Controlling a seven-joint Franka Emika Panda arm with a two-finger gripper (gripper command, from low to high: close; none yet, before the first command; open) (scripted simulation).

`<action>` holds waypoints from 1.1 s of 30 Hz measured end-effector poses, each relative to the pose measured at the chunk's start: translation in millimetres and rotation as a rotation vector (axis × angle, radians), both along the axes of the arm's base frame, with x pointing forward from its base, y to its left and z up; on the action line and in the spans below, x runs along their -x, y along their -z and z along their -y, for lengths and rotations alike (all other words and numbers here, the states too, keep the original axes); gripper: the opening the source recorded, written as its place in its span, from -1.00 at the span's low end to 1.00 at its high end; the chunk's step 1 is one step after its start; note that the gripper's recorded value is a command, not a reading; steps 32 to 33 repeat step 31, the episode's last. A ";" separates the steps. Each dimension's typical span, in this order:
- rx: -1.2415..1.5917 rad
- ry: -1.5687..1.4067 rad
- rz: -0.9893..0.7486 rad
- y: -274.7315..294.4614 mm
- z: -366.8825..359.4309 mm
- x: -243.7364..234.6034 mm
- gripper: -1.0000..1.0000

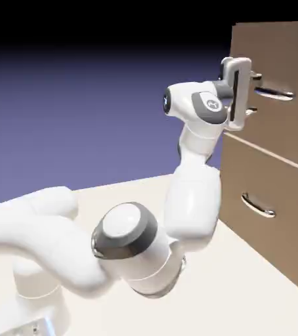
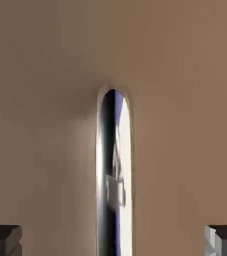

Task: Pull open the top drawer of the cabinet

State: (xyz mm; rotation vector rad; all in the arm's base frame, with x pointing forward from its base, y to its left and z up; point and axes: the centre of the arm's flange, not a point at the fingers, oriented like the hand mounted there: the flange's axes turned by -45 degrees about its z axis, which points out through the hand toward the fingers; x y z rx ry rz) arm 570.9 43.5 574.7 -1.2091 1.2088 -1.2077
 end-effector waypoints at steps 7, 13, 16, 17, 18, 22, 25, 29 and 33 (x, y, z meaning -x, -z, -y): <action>0.001 0.000 0.000 0.4 -0.3 -39.9 -1.00; -0.001 0.002 0.000 0.3 0.8 19.5 -1.00; 0.001 0.001 0.003 0.2 -0.1 52.8 -1.00; 0.001 0.001 0.003 0.2 -0.1 64.2 -1.00; 0.001 0.001 0.003 0.2 -0.1 75.8 -1.00; 0.001 0.001 0.003 0.2 -0.4 124.7 -1.00; 0.001 0.000 0.003 0.2 -0.4 164.0 -1.00; 0.001 0.000 0.003 0.2 -0.3 206.3 1.00; 0.001 0.000 0.000 0.4 -0.1 206.1 1.00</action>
